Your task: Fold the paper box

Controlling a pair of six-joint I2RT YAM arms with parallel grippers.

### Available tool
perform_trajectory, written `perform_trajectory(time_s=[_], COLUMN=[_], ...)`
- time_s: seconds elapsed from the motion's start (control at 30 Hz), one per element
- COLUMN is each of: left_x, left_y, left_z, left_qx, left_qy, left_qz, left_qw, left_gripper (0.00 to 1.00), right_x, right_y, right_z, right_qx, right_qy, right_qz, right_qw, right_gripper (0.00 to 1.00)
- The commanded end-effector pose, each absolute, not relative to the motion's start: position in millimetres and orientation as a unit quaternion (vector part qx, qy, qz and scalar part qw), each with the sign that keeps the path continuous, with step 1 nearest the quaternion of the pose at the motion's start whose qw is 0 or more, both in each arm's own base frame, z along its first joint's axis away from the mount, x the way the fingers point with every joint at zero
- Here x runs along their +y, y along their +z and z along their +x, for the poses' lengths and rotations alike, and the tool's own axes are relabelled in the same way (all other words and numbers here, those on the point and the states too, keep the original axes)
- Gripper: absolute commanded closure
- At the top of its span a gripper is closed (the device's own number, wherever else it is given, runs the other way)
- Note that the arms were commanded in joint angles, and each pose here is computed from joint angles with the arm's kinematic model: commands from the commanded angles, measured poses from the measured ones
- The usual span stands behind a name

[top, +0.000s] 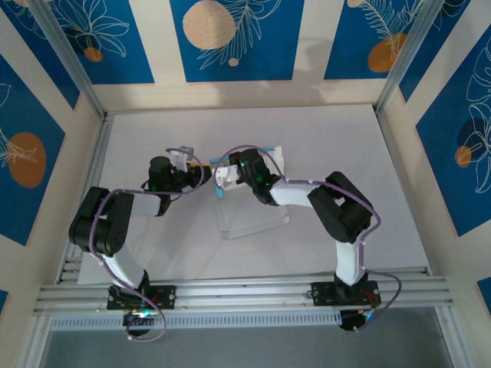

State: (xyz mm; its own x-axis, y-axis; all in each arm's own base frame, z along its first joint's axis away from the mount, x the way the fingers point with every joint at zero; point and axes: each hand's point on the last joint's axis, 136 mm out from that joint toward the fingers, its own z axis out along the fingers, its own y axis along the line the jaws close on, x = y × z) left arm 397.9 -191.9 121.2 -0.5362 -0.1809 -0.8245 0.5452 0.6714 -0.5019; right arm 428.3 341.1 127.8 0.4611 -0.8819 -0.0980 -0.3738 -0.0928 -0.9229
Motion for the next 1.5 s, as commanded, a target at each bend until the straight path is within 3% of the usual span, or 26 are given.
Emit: perform_trajectory(time_s=[0.0,0.8,1.13,1.33,1.47], left_x=[-199.3,-216.9,-217.9,-220.3,-223.1], left_y=[128.4,109.3,105.1,123.3,127.9], left_z=[389.1,371.9,374.7,372.0,370.4], left_qx=[0.77,0.773,0.763,0.728,0.718], left_qy=[-0.399,-0.389,-0.374,-0.393,-0.403], left_qz=[0.135,0.169,0.174,0.173,0.178], left_qw=[0.478,0.472,0.497,0.534,0.539], left_gripper=[0.54,0.52,0.64,0.59,0.62], right_x=[352.3,352.4,356.2,357.5,358.2], right_y=[140.3,160.4,156.3,156.6,158.7], right_z=[424.9,428.4,419.8,419.2,419.1], right_qx=[0.453,0.465,0.468,0.479,0.48], right_qy=[-0.24,-0.239,-0.231,-0.221,-0.221], right_qz=[-0.685,-0.664,-0.666,-0.665,-0.663], right_qw=[0.518,0.535,0.533,0.529,0.531], right_gripper=[1.0,1.0,1.0,1.0,1.0])
